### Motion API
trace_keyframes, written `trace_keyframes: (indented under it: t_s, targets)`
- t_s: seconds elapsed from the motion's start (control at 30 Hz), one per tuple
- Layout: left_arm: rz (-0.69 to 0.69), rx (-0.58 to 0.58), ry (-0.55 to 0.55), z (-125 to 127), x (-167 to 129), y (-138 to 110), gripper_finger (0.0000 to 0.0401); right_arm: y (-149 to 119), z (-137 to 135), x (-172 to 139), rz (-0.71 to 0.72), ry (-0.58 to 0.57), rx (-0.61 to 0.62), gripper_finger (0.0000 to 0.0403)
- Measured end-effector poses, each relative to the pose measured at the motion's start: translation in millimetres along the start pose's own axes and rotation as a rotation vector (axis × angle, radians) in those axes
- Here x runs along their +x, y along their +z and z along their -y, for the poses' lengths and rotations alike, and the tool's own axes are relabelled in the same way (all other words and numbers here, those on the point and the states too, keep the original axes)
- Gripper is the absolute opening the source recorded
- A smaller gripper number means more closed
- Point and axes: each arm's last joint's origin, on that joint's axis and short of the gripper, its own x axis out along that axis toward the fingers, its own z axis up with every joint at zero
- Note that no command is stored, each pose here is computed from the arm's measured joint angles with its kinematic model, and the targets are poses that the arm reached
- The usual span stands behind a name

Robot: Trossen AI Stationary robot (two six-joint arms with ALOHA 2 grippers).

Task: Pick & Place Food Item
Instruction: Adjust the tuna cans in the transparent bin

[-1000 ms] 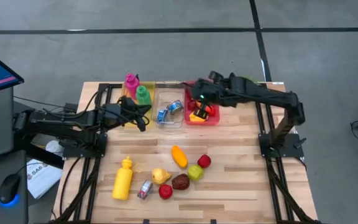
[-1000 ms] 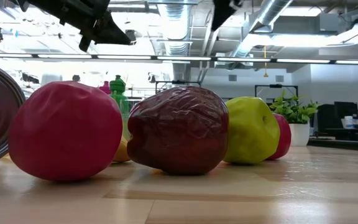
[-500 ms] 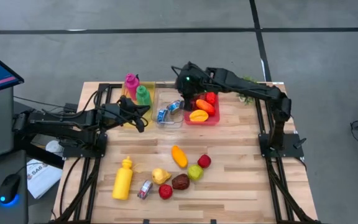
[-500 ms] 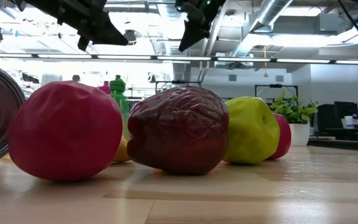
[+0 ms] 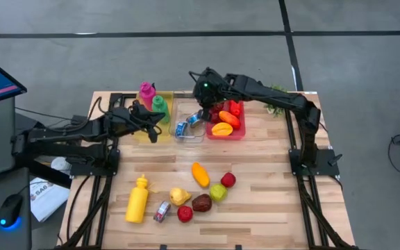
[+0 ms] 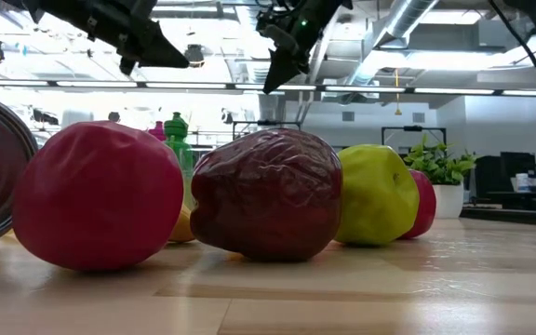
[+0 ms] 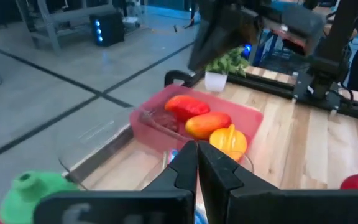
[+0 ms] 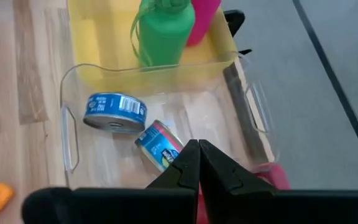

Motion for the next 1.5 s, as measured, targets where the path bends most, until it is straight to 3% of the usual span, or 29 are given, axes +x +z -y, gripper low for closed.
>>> trace_keyframes:
  t_s: [0.27, 0.47, 0.9, 1.1, 1.5]
  targets:
    - [0.005, -0.005, 0.031, -14, -21, -1, 0.0002, 0, 8, 10, 0.01, -0.008, 0.028, 0.0001]
    - [0.014, -0.008, 0.024, -19, -32, -25, 0.0002, -2, 10, 28, 0.006, 0.057, 0.036, 0.0001]
    - [0.151, -0.047, -0.026, -29, -61, -51, 0.0002, -7, 15, 62, -0.01, 0.05, 0.047, 0.0001]
    - [0.185, -0.056, -0.029, -31, -67, -63, 0.0002, -12, 12, 83, -0.035, 0.055, 0.054, 0.0001]
    - [0.17, -0.059, -0.008, -32, -65, -69, 0.0002, -13, 13, 85, -0.04, 0.06, 0.042, 0.0001]
